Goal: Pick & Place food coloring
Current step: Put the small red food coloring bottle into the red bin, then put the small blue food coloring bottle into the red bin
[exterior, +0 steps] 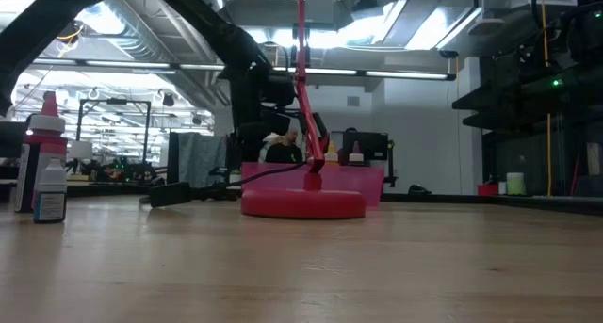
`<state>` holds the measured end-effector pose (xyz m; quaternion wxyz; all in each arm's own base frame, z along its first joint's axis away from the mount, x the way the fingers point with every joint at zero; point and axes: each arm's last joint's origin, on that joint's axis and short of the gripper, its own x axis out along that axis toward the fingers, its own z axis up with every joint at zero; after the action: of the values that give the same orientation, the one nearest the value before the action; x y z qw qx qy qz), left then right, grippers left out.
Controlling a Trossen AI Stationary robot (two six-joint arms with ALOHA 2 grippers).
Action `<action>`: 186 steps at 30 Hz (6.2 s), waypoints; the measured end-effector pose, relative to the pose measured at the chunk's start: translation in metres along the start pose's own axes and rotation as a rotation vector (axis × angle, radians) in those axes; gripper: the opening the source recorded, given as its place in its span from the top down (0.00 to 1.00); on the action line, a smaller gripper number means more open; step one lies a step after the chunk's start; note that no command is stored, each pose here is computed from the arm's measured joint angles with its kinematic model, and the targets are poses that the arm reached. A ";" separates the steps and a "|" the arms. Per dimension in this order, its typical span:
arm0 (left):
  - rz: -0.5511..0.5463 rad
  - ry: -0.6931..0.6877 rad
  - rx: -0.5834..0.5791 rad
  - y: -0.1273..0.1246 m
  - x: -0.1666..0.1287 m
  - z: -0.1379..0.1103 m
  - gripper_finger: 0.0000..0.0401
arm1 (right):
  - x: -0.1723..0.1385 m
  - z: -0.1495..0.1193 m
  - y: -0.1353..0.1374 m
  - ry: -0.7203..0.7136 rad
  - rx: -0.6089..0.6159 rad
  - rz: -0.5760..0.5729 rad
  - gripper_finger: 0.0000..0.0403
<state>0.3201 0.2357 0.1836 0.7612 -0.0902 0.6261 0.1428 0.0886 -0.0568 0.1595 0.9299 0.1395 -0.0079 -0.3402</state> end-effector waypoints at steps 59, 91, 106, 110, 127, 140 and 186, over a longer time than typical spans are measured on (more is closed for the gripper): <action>0.146 -0.030 -0.320 -0.041 -0.100 -0.027 0.50 | 0.000 0.000 0.000 0.000 0.001 0.000 0.24; 0.074 -0.436 -0.655 -0.149 -0.156 -0.209 0.42 | 0.000 0.000 0.000 0.000 0.000 0.000 0.24; 0.005 -0.347 -0.314 -0.202 -0.140 -0.205 0.41 | 0.000 0.000 0.000 0.000 -0.001 0.000 0.24; -0.113 -0.329 -0.180 -0.224 -0.128 -0.188 0.41 | 0.000 0.000 0.000 0.000 0.000 0.000 0.24; -0.106 -0.014 0.149 -0.288 -0.074 -0.145 0.44 | 0.000 0.000 0.000 0.000 0.000 0.000 0.24; 0.017 0.092 0.390 -0.327 -0.057 -0.172 0.44 | 0.000 0.000 0.000 0.000 0.000 0.000 0.24; 0.060 0.152 0.532 -0.335 -0.034 -0.176 0.71 | 0.000 0.000 0.000 0.000 0.001 0.000 0.24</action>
<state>0.2620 -0.1391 0.1674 0.7045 0.1208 0.6993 -0.0112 0.0886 -0.0568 0.1595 0.9299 0.1399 -0.0082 -0.3400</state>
